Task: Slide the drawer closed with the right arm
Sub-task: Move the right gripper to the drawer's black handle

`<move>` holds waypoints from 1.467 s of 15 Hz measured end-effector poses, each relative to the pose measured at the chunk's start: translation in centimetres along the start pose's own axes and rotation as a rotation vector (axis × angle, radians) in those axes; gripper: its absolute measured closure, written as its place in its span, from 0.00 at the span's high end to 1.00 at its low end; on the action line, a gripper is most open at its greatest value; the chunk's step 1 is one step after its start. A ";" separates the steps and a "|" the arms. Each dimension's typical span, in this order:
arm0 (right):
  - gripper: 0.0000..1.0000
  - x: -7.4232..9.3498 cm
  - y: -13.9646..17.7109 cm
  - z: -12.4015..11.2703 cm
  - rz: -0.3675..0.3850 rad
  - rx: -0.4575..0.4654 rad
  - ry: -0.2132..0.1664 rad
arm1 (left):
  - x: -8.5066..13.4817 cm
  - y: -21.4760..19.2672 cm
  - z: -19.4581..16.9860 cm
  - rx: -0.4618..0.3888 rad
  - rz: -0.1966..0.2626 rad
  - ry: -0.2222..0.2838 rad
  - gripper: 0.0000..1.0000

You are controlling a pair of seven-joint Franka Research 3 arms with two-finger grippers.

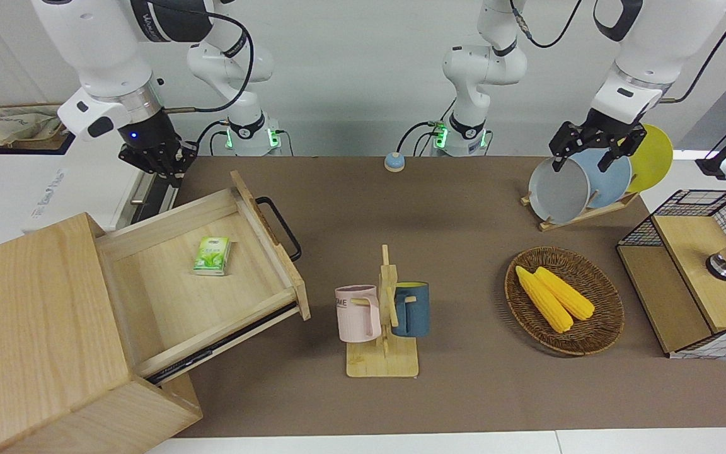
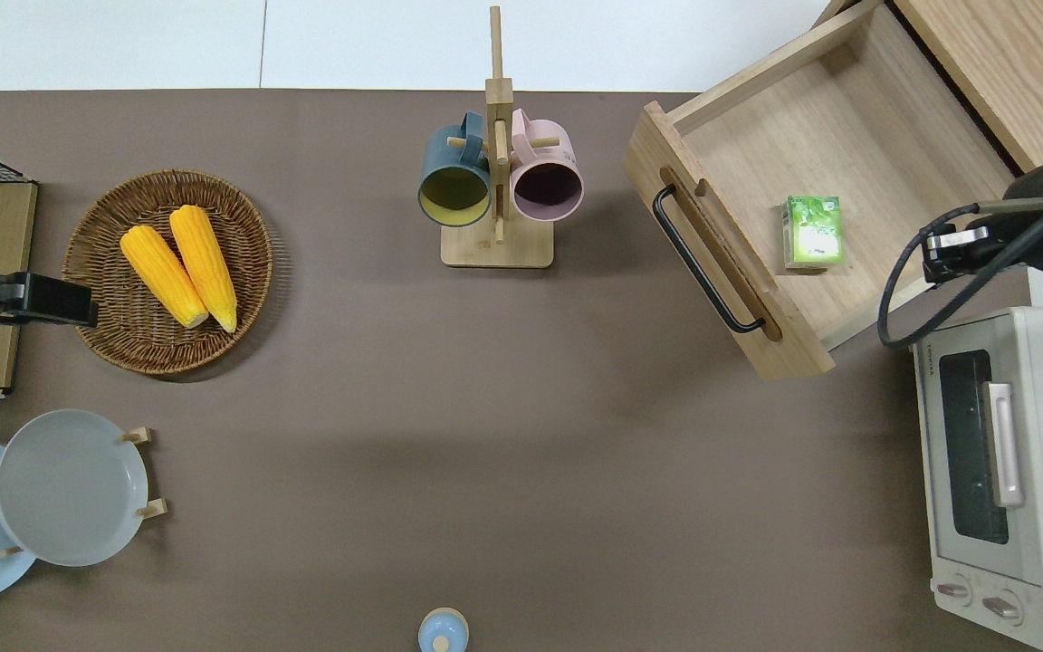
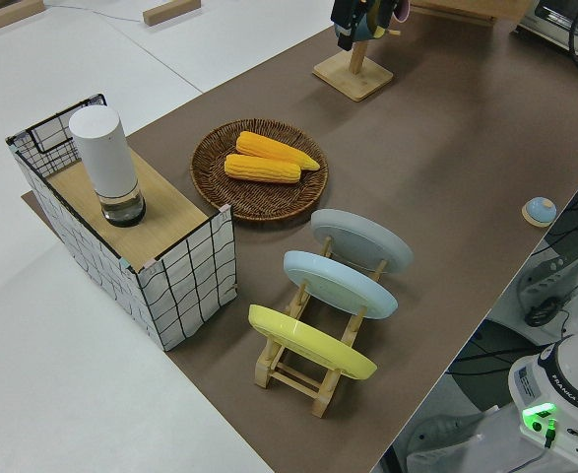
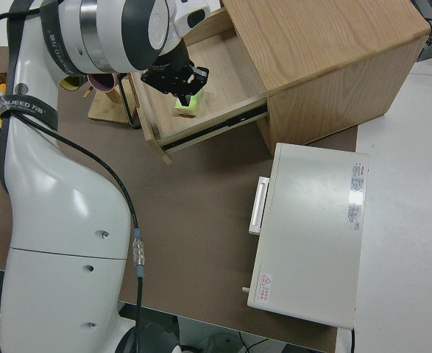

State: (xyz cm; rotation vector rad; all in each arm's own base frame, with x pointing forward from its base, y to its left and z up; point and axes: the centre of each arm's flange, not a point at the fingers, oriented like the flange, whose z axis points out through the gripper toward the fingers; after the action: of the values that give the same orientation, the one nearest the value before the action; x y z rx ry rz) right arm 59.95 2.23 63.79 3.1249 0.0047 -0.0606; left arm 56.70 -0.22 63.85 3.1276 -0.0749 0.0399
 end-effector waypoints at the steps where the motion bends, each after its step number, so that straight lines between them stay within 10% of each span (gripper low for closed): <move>1: 0.01 -0.5 -0.1 -0.6 0.006 -0.001 0.003 | 0.0 0.0 0.0 0.000 0.000 0.000 1.00; 8: 0.01 -2.9 -5.9 -3.3 0.153 0.002 0.035 | 0.0 0.0 0.0 0.000 0.000 0.000 0.99; 22: 0.01 -3.6 -20.3 -1.7 0.533 0.064 0.096 | 0.0 0.0 0.0 0.000 0.000 0.000 1.00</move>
State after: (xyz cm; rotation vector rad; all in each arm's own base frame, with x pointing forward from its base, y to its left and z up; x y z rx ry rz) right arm 56.37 22.55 65.29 3.0668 -0.8323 0.0986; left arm 56.70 -0.22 63.85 3.1276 -0.0749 0.0399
